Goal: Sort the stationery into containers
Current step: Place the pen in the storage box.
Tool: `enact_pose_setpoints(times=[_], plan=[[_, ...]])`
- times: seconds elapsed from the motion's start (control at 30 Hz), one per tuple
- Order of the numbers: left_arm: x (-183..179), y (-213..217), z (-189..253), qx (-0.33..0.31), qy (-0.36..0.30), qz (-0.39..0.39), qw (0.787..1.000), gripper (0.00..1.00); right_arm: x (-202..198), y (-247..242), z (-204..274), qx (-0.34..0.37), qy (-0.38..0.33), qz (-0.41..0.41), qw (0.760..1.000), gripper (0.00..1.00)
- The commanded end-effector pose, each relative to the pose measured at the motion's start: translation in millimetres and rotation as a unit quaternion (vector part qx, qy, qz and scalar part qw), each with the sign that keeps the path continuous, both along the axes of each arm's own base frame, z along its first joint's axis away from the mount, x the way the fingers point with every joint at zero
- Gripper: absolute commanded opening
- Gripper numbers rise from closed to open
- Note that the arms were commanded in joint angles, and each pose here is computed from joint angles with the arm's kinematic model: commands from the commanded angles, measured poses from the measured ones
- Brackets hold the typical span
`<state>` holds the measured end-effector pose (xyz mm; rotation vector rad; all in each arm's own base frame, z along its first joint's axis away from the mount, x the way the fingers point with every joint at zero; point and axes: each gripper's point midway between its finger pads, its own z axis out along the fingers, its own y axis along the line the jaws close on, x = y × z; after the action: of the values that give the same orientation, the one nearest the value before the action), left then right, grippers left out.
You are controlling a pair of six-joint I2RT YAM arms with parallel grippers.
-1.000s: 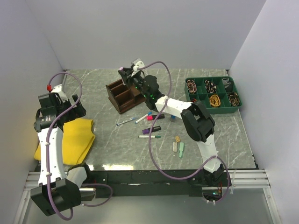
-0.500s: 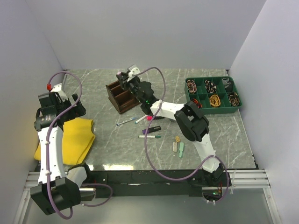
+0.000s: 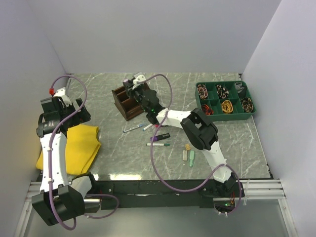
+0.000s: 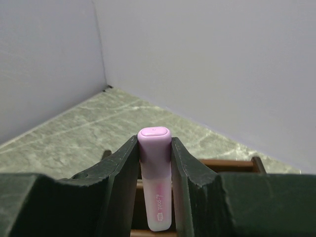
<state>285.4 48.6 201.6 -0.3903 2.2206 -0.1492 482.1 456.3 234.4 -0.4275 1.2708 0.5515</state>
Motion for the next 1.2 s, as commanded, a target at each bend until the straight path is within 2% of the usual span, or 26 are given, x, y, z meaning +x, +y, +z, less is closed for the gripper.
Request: enact_pose_setpoints(times=[0.0, 0.2, 0.27, 0.3, 0.37, 0.4, 0.5, 0.53, 0.6, 0.63, 0.67, 0.7, 0.77, 0.8, 0.83, 0.87, 0.9, 0.93, 0.97, 1.0, 1.03, 1.1, 1.13, 1.17], plan=[[7.0, 0.9, 4.4, -0.003, -0.018, 0.001, 1.0, 0.99, 9.7, -1.0, -2.1, 0.013, -0.002, -0.027, 1.0, 0.0], [9.1, -0.3, 4.2, -0.007, -0.016, -0.003, 1.0, 0.99, 14.2, 3.2, -10.9, 0.012, 0.004, -0.03, 0.999, 0.0], [9.1, 1.1, 5.0, -0.004, -0.015, -0.002, 1.0, 1.0, 12.5, 1.6, -11.4, 0.011, 0.005, -0.034, 0.999, 0.2], [10.0, 1.5, 6.7, -0.003, -0.018, -0.002, 1.0, 0.99, 9.8, 0.2, -9.6, 0.014, 0.002, -0.037, 0.999, 0.4], [11.3, 1.9, 9.4, -0.001, -0.022, -0.002, 1.0, 0.99, 3.3, -7.3, 2.9, 0.018, -0.009, -0.041, 0.999, 0.56], [11.7, 1.2, 10.9, -0.002, -0.026, -0.003, 1.0, 0.99, -0.3, -9.1, 9.7, 0.018, -0.013, -0.041, 0.999, 0.71], [14.0, -1.4, 19.6, -0.007, -0.041, -0.004, 0.999, 0.99, -11.6, -22.2, 40.8, 0.019, -0.024, -0.042, 0.999, 0.77], [15.1, -2.6, 23.5, -0.008, -0.048, -0.007, 0.999, 0.99, -18.8, -29.5, 65.4, 0.024, -0.034, -0.042, 0.998, 0.78], [15.0, -2.7, 32.5, -0.004, -0.062, -0.008, 0.998, 1.0, -29.0, -36.4, 77.7, 0.01, -0.035, -0.032, 0.999, 0.81], [15.2, -2.9, 36.1, -0.002, -0.067, -0.009, 0.998, 0.99, -39.0, -44.7, 98.8, 0.003, -0.035, -0.028, 0.999, 0.84], [16.0, -2.5, 43.5, 0.003, -0.077, -0.009, 0.997, 0.99, -45.9, -47.5, 99.2, -0.015, -0.031, -0.018, 0.999, 0.87], [14.8, -2.0, 50.2, 0.008, -0.087, -0.009, 0.996, 0.99, -55.7, -45.5, 103.4, -0.05, -0.045, 0.015, 0.998, 0.92], [14.0, -0.7, 64.3, 0.017, -0.105, -0.006, 0.994, 1.0, -76.5, -55.3, 101.6, -0.128, -0.029, 0.059, 0.99, 0.98], [12.3, -1.4, 70.8, 0.021, -0.115, -0.007, 0.993, 0.99, -86.3, -56.7, 95.8, -0.185, -0.044, 0.096, 0.977, 1.0], [12.0, -2.1, 76.2, 0.022, -0.122, -0.008, 0.992, 0.99, -113.3, -60.0, 59.2, -0.258, 0.001, 0.193, 0.947, 0.99], [11.1, -2.5, 80.0, 0.023, -0.128, -0.008, 0.991, 1.0, -124.2, -62.9, 59.4, -0.29, 0.001, 0.24, 0.927, 0.98], [9.1, -4.2, 82.7, 0.023, -0.131, -0.011, 0.991, 1.0, -131.5, -70.2, 43.5, -0.349, -0.018, 0.279, 0.894, 0.96], [8.3, -8.1, 86.0, 0.019, -0.134, -0.02, 0.991, 0.99, -153.7, -92.3, -15.0, -0.415, 0.077, 0.337, 0.841, 0.93], [7.4, -10.4, 86.8, 0.017, -0.134, -0.026, 0.99, 0.99, -158.5, -93.7, -5.9, -0.433, 0.07, 0.365, 0.822, 0.92], [3.8, -13.5, 85.7, 0.016, -0.132, -0.033, 0.991, 0.99, -162.9, -103.1, -19.1, -0.477, 0.05, 0.397, 0.783, 0.9], [1.9, -18.7, 84.1, 0.009, -0.13, -0.046, 0.99, 0.99, -187.8, -129.5, -63.9, -0.512, 0.139, 0.449, 0.719, 0.89], [-3.9, -25.5, 83.5, 0.004, -0.133, -0.059, 0.989, 1.0, -182.4, -141.5, -71.3, -0.564, 0.125, 0.467, 0.67, 0.82], [-6.4, -27.3, 77.4, -0.001, -0.126, -0.061, 0.99, 0.99, -187.7, -151.7, -91.2, -0.579, 0.159, 0.482, 0.639, 0.81], [-8.4, -29.9, 77.1, -0.003, -0.128, -0.066, 0.99, 0.99, -181.8, -158.7, -100.1, -0.599, 0.165, 0.471, 0.626, 0.79]])
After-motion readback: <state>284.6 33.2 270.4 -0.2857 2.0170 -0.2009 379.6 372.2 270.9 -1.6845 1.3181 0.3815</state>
